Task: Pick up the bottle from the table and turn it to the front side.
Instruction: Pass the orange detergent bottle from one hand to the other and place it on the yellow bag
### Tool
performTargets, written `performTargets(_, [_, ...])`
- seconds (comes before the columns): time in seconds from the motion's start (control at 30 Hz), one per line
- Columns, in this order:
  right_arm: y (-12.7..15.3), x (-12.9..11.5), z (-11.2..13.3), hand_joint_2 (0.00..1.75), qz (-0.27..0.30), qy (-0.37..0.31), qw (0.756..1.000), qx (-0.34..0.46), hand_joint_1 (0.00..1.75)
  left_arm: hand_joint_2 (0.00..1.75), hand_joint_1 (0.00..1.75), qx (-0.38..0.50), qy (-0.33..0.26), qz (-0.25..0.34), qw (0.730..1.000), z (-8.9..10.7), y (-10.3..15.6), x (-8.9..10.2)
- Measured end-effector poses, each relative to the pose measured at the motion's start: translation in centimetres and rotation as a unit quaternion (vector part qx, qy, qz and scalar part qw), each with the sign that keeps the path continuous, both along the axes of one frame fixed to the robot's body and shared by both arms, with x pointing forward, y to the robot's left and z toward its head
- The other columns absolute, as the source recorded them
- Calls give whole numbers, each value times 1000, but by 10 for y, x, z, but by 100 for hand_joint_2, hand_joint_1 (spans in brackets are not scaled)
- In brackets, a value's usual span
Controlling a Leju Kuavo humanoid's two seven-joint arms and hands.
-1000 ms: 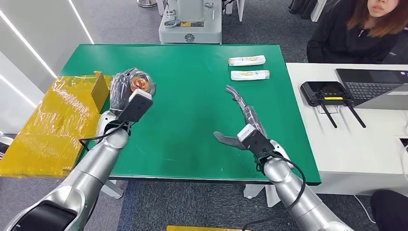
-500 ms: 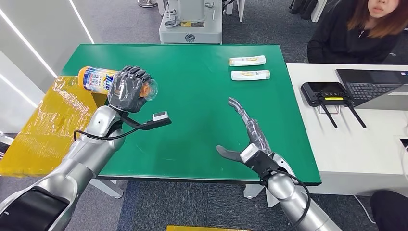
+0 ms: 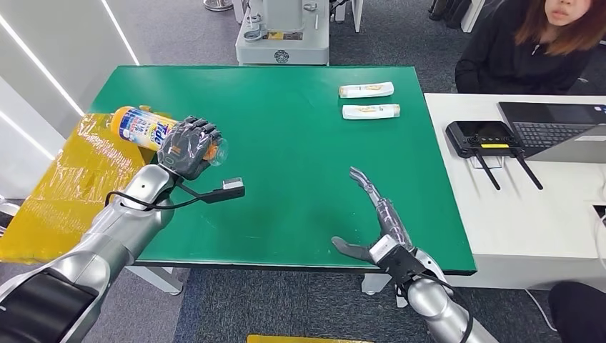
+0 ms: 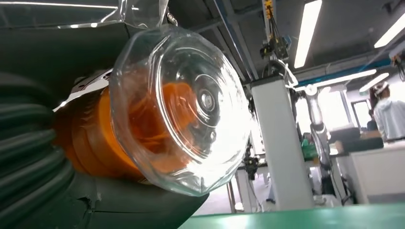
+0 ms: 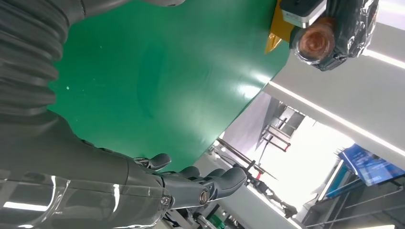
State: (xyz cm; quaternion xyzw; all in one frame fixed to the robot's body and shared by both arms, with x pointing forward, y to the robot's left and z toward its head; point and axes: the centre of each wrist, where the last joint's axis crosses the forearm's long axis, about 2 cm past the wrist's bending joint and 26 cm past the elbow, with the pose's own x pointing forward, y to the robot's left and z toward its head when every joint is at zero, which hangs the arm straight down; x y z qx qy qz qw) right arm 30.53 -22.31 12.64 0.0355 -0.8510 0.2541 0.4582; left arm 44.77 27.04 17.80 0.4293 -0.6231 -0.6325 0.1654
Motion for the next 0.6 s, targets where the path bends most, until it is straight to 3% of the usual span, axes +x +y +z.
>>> performTargets(0.37, [-8, -10, -20, 175, 10, 33, 999, 16, 0, 175, 175, 123, 87, 65, 986, -30, 38, -10])
performTargets(0.6, [-12, -11, -33, 175, 20, 55, 998, 13, 0, 175, 175, 183, 149, 130, 963, -52, 60, -22])
